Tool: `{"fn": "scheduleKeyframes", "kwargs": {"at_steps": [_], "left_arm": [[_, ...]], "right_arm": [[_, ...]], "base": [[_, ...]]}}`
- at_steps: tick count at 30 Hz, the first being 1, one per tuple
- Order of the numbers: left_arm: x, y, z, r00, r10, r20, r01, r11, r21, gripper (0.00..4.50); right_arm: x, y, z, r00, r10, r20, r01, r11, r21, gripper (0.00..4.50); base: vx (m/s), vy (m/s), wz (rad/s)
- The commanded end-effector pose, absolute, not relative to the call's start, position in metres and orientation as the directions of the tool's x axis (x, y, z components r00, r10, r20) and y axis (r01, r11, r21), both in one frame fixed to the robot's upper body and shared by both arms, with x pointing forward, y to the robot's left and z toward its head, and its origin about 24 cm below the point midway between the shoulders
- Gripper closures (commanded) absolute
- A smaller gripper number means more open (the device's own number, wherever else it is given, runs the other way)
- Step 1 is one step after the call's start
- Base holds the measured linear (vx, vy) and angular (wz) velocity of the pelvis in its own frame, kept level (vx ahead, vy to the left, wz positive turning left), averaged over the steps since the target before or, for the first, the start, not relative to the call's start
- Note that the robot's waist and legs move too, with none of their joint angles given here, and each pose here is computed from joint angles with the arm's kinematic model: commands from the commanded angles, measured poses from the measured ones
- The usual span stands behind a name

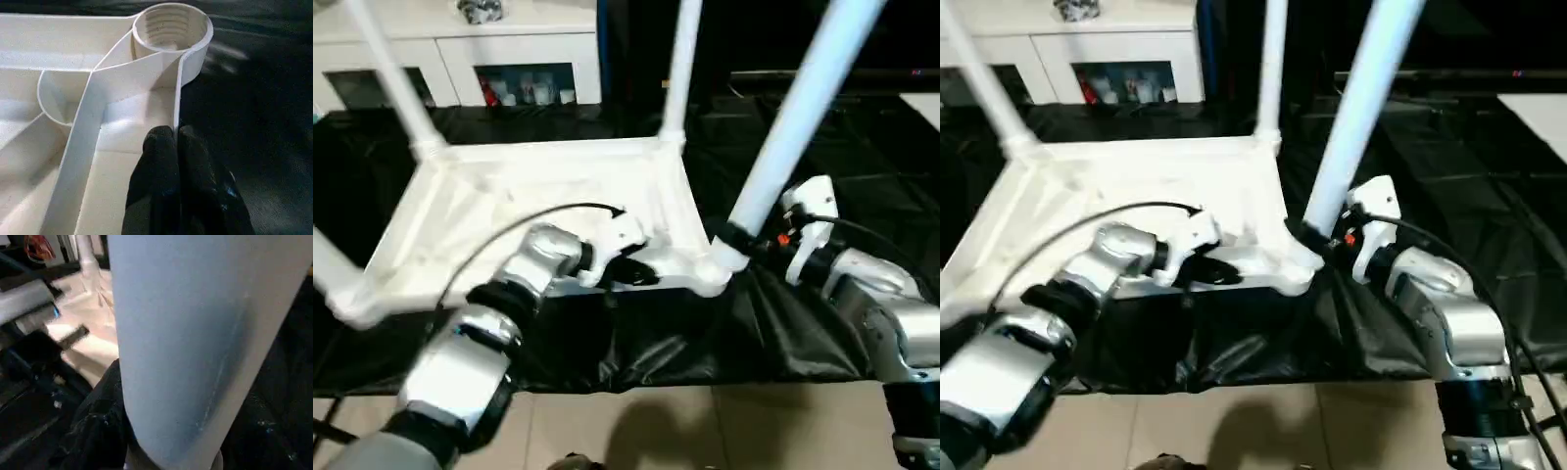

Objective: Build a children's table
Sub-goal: Rotate table base, then insert table leg to table base

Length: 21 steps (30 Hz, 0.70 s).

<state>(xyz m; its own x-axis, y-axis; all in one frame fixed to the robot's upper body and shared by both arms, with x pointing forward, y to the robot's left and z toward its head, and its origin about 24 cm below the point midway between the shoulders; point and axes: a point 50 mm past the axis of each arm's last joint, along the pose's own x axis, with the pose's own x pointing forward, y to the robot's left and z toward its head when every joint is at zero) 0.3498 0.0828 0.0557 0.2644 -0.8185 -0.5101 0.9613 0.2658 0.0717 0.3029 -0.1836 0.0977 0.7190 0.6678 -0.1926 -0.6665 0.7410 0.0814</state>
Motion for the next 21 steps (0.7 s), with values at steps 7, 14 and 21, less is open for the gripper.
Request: {"fn": "scheduleKeyframes", "kwargs": {"at_steps": [7,14,21], "left_arm": [[0.329,0.083,0.042,0.217,-0.839,-0.5,0.974,0.217,0.059,4.5],[0.319,0.083,0.048,0.13,-0.857,-0.499,0.991,0.122,0.049,4.5],[0.322,0.085,0.048,0.156,-0.843,-0.515,0.987,0.151,0.052,4.5]], "right_arm": [[0.313,-0.181,0.089,0.682,0.692,-0.237,-0.693,0.715,0.092,2.6],[0.318,-0.182,0.078,0.672,0.696,-0.253,-0.689,0.713,0.13,2.6],[0.314,-0.18,0.072,0.631,0.729,-0.267,-0.714,0.68,0.17,2.6]], "base": [[0.0,0.0,0.0],[0.0,0.0,0.0],[0.0,0.0,0.0]]}}
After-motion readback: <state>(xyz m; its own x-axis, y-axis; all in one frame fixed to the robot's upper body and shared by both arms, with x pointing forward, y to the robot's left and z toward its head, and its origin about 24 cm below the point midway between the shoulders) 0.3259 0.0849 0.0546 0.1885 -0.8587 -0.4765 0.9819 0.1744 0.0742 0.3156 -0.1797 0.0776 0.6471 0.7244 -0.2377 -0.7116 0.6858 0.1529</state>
